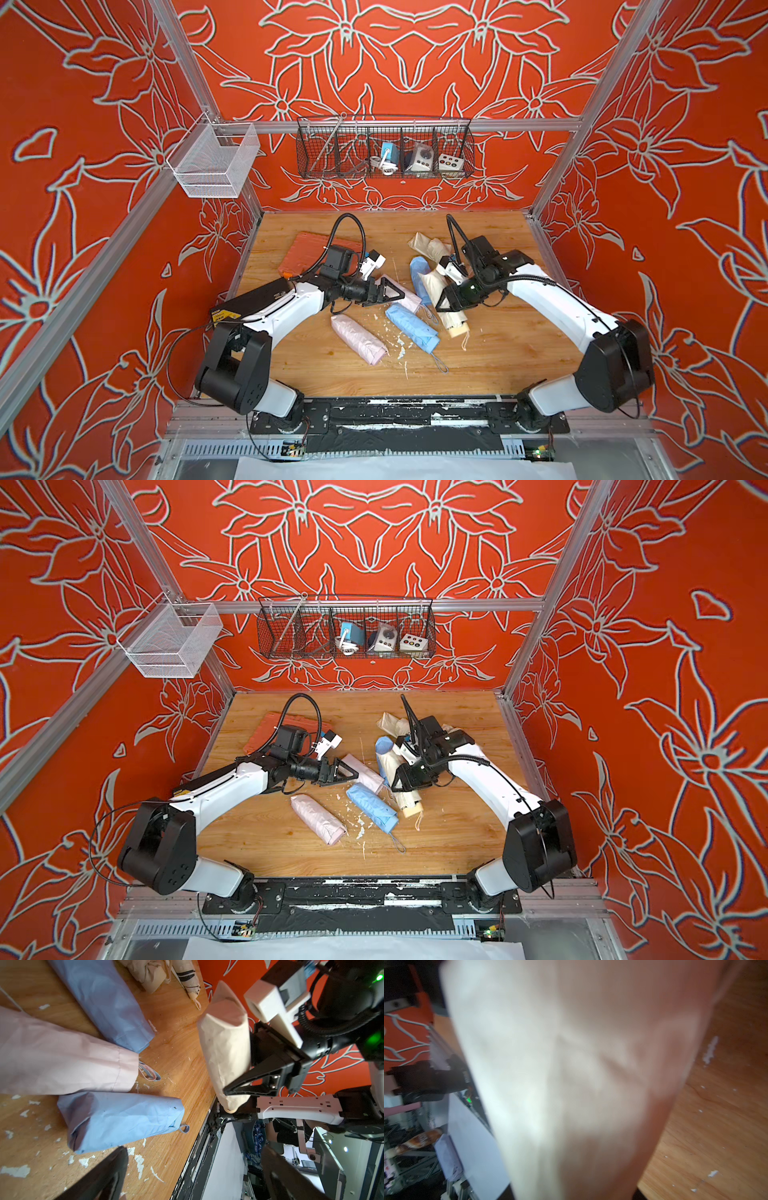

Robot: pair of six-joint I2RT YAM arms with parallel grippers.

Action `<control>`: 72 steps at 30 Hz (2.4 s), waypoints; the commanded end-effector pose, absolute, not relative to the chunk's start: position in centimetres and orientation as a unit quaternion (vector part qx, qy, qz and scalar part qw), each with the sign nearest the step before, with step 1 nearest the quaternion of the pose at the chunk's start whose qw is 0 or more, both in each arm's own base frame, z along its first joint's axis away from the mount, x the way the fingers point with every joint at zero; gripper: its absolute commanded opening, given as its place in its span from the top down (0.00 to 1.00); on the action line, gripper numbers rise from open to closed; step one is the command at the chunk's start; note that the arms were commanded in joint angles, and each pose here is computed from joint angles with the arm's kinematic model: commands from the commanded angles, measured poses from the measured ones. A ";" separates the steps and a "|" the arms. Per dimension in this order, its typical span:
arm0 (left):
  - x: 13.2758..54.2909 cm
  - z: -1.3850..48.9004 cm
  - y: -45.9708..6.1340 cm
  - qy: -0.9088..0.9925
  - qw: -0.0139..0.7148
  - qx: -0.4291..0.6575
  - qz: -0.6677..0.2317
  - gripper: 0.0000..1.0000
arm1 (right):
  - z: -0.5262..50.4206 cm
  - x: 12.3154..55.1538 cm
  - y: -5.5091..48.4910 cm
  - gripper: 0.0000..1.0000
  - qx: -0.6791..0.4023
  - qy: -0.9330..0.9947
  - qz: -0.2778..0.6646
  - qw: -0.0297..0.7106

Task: Take umbrellas out of sleeves
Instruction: Pick up the umbrella from the center of the board.

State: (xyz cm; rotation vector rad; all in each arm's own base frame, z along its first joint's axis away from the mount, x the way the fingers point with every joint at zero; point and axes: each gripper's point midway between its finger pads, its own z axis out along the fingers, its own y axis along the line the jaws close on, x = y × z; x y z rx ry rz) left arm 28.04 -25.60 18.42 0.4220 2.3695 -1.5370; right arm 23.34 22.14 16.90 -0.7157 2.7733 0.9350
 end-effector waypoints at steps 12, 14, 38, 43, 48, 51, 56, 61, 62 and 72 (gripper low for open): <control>28.1 26.7 -27.9 0.731 0.239 0.246 -0.590 0.02 | 24.4 19.6 26.1 0.58 -0.298 0.846 0.441 0.036; 28.1 27.2 -28.0 0.726 0.241 0.246 -0.595 0.02 | 24.5 19.4 26.3 0.58 -0.303 0.843 0.442 0.034; 27.8 26.5 -29.9 0.718 0.156 0.243 -0.633 0.13 | 24.9 18.7 28.3 0.60 -0.330 0.831 0.448 0.022; 27.8 26.1 -30.0 0.720 0.142 0.238 -0.637 0.18 | 24.7 18.7 28.5 0.60 -0.329 0.829 0.451 0.019; 27.8 25.9 -30.1 0.719 0.131 0.236 -0.640 0.32 | 24.3 18.9 28.5 0.59 -0.329 0.832 0.446 0.016; 27.7 25.6 -30.1 0.720 0.120 0.231 -0.644 0.44 | 24.1 18.9 28.4 0.58 -0.329 0.834 0.442 0.014; 27.8 25.5 -30.2 0.718 0.113 0.228 -0.647 0.70 | 23.7 18.9 28.2 0.52 -0.329 0.840 0.432 0.011; 28.7 25.2 -29.7 0.724 0.101 0.205 -0.651 0.79 | 24.3 19.5 28.0 0.32 -0.319 0.844 0.430 0.029; 29.0 25.3 -29.5 0.724 0.101 0.199 -0.652 0.81 | 24.8 20.0 27.8 0.30 -0.311 0.845 0.433 0.040; 33.5 26.6 -27.0 0.739 0.118 0.060 -0.661 0.81 | 26.4 28.5 20.7 0.22 0.004 0.895 0.420 0.151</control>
